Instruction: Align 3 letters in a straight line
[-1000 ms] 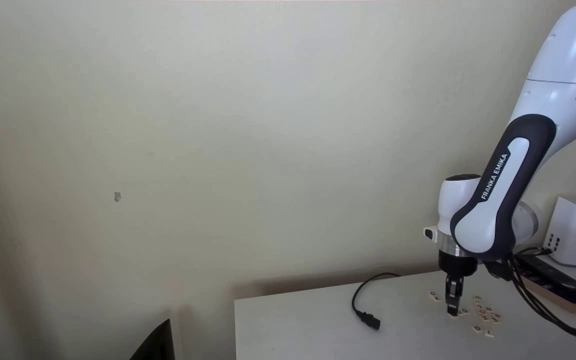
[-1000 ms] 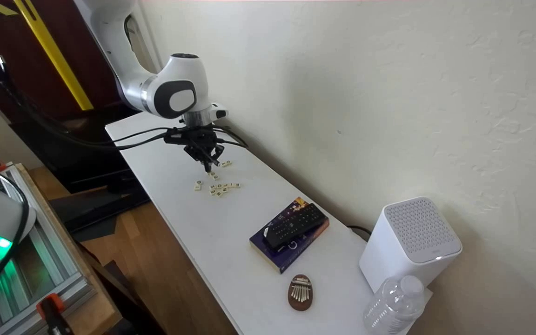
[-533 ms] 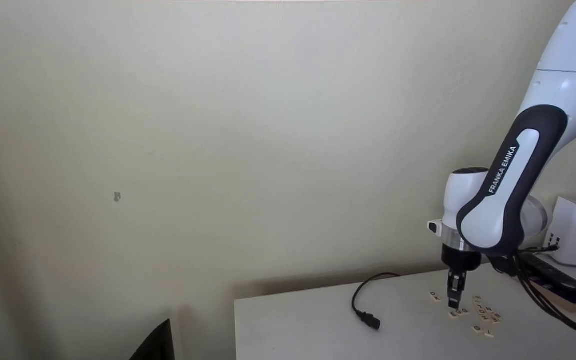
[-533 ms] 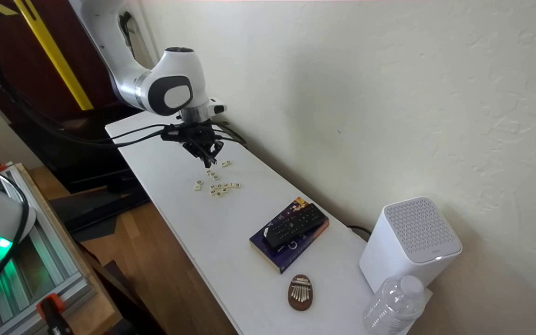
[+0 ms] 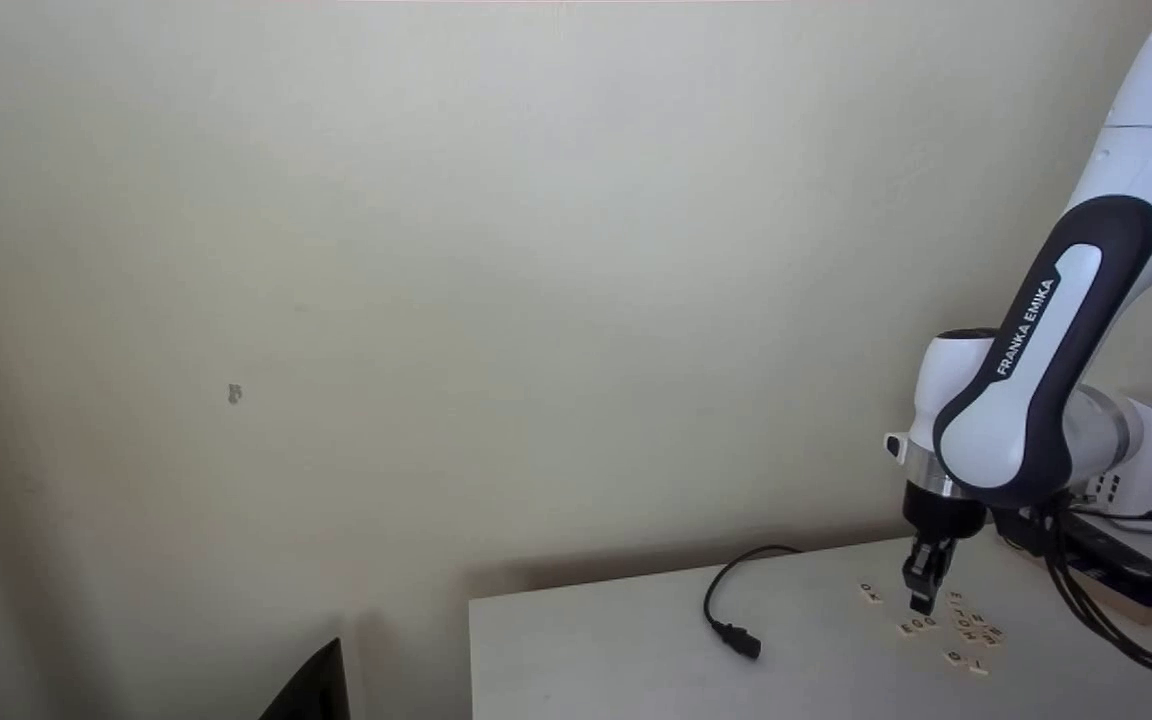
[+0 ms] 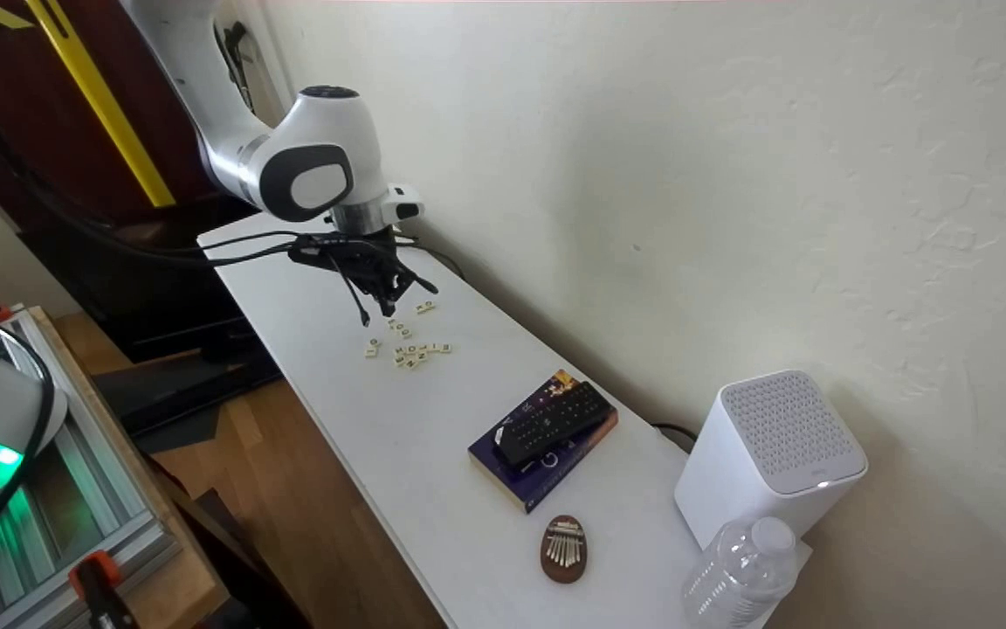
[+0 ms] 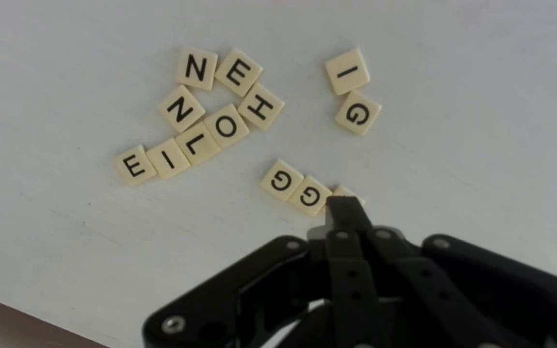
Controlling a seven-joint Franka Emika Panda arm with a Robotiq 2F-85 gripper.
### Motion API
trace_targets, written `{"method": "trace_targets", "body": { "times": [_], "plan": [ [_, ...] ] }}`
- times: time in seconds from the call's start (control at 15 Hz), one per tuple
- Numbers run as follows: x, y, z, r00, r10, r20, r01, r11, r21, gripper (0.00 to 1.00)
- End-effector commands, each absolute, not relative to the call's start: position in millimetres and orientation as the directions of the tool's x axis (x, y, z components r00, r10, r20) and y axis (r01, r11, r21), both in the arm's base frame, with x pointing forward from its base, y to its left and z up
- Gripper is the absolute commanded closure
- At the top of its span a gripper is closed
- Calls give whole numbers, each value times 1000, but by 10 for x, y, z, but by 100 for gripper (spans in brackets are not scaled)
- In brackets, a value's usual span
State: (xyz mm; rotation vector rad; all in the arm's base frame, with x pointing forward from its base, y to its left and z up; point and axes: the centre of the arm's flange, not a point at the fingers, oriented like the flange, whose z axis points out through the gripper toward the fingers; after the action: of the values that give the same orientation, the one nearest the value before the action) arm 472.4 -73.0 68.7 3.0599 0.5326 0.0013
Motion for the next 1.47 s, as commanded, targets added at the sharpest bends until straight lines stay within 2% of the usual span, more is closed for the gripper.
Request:
{"method": "trace_targets", "body": {
  "times": [0.0,0.13,0.2,0.27,0.93,1.07,1.4],
  "plan": [
    [4566,-783,829,981,188,56,188,-982,8,100],
    [4561,-831,842,989,122,79,122,-992,-2,100],
    [4550,-848,861,992,90,92,91,-996,-6,74],
    [4547,-864,869,993,62,98,63,-998,-6,73],
    [4515,-916,1008,992,-61,114,-61,-998,-3,5],
    [4504,-921,1023,991,-69,113,-69,-998,-4,0],
    [4477,-916,1071,991,-78,108,-78,-997,-5,0]
  ]
}}
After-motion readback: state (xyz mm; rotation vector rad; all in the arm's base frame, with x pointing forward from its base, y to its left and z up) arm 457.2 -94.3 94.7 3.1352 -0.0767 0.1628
